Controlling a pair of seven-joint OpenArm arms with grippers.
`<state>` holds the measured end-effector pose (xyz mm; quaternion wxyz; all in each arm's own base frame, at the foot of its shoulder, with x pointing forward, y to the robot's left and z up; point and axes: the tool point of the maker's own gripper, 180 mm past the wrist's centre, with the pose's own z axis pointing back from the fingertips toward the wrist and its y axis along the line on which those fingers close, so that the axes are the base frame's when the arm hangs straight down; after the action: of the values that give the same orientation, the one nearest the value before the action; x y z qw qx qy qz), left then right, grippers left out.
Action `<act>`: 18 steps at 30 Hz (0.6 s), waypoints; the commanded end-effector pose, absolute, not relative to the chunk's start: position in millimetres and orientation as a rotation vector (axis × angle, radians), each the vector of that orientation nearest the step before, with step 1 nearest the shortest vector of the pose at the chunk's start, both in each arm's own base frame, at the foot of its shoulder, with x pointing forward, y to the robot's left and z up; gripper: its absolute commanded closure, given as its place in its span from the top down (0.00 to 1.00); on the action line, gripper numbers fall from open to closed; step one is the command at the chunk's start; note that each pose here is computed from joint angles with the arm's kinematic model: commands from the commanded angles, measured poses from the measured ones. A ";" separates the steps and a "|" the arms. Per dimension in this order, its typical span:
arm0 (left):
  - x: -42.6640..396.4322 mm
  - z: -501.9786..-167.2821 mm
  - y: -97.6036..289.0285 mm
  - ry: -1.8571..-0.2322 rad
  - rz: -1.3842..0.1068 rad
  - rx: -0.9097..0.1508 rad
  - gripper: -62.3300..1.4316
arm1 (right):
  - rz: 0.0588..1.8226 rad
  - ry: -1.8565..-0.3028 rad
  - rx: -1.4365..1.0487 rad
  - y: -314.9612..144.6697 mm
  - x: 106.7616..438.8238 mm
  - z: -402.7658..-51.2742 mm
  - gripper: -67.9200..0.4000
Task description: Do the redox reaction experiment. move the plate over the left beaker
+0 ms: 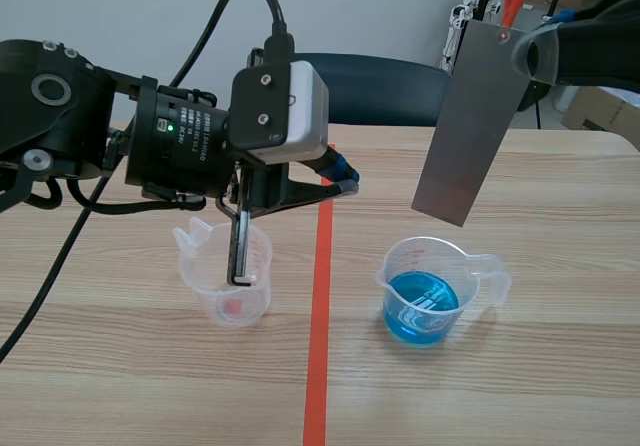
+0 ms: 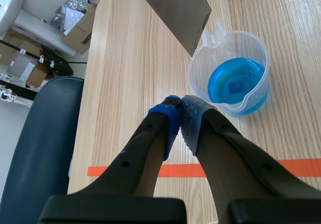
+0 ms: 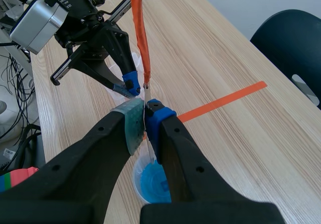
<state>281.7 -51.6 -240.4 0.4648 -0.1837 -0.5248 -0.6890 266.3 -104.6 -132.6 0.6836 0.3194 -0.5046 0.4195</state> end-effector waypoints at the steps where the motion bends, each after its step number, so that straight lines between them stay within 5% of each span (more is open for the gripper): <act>1: 280.1 -232.1 -55.7 -1.323 -1.691 -0.467 0.07 | 0.940 -1.161 0.715 -105.3 269.9 -121.8 0.02; 18: 280.2 -232.1 -55.7 -1.323 -1.690 -0.467 0.06 | 0.937 -1.164 0.719 -104.9 269.8 -121.7 0.02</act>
<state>281.7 -51.6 -240.4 0.4648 -0.1837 -0.5248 -0.6890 266.3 -104.6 -132.6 0.6836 0.3194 -0.5046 0.4195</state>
